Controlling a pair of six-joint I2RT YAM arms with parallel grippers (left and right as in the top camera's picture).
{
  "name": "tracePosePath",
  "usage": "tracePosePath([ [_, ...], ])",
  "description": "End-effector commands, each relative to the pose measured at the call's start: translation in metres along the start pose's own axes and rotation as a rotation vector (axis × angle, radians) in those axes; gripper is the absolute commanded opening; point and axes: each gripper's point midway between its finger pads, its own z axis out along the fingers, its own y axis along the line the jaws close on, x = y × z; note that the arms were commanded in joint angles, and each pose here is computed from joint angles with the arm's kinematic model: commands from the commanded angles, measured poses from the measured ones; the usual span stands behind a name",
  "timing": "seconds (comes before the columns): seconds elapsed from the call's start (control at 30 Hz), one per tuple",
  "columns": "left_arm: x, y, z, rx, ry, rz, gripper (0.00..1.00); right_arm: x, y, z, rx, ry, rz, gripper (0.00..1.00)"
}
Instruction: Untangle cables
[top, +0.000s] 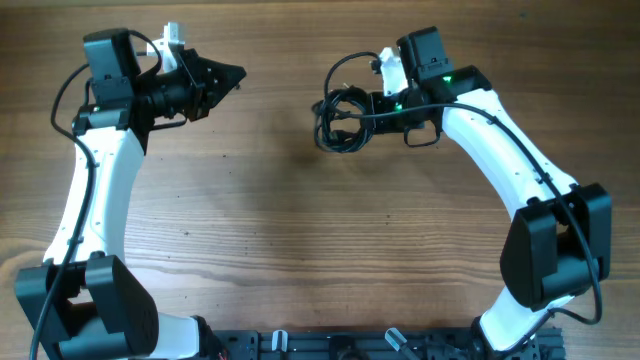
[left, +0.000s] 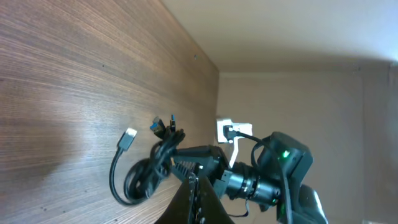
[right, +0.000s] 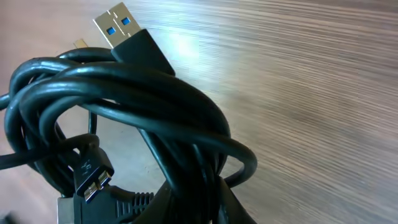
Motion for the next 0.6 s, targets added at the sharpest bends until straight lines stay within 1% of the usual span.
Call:
tracePosePath([
  [0.0, 0.011, -0.005, 0.003, -0.029, 0.018, 0.078, 0.07, 0.001, 0.056, -0.008, -0.325, 0.005, -0.115, 0.04],
  [0.07, 0.017, 0.013, 0.009, -0.133, 0.009, 0.028, 0.12, 0.000, 0.071, -0.014, -0.419, 0.005, -0.100, 0.04],
  [0.17, 0.031, 0.033, 0.017, -0.260, 0.027, 0.063, 0.18, -0.004, 0.099, -0.029, -0.599, -0.010, -0.131, 0.04],
  [0.2, 0.036, 0.037, 0.019, -0.285, 0.040, 0.075, 0.20, -0.005, 0.101, -0.030, -0.609, -0.013, -0.128, 0.04],
  [0.27, 0.045, 0.036, 0.024, -0.289, 0.075, 0.124, 0.23, -0.006, 0.101, -0.030, -0.609, -0.019, -0.131, 0.04],
  [0.37, 0.050, 0.035, 0.027, -0.288, 0.097, 0.160, 0.34, -0.006, 0.101, -0.030, -0.609, -0.019, -0.131, 0.04],
  [0.47, 0.054, 0.031, 0.028, -0.260, 0.117, 0.173, 0.36, -0.006, 0.101, -0.030, -0.609, -0.019, -0.131, 0.04],
  [0.57, 0.057, 0.025, 0.029, -0.226, 0.135, 0.173, 0.43, -0.007, 0.099, -0.029, -0.595, -0.014, -0.106, 0.04],
])
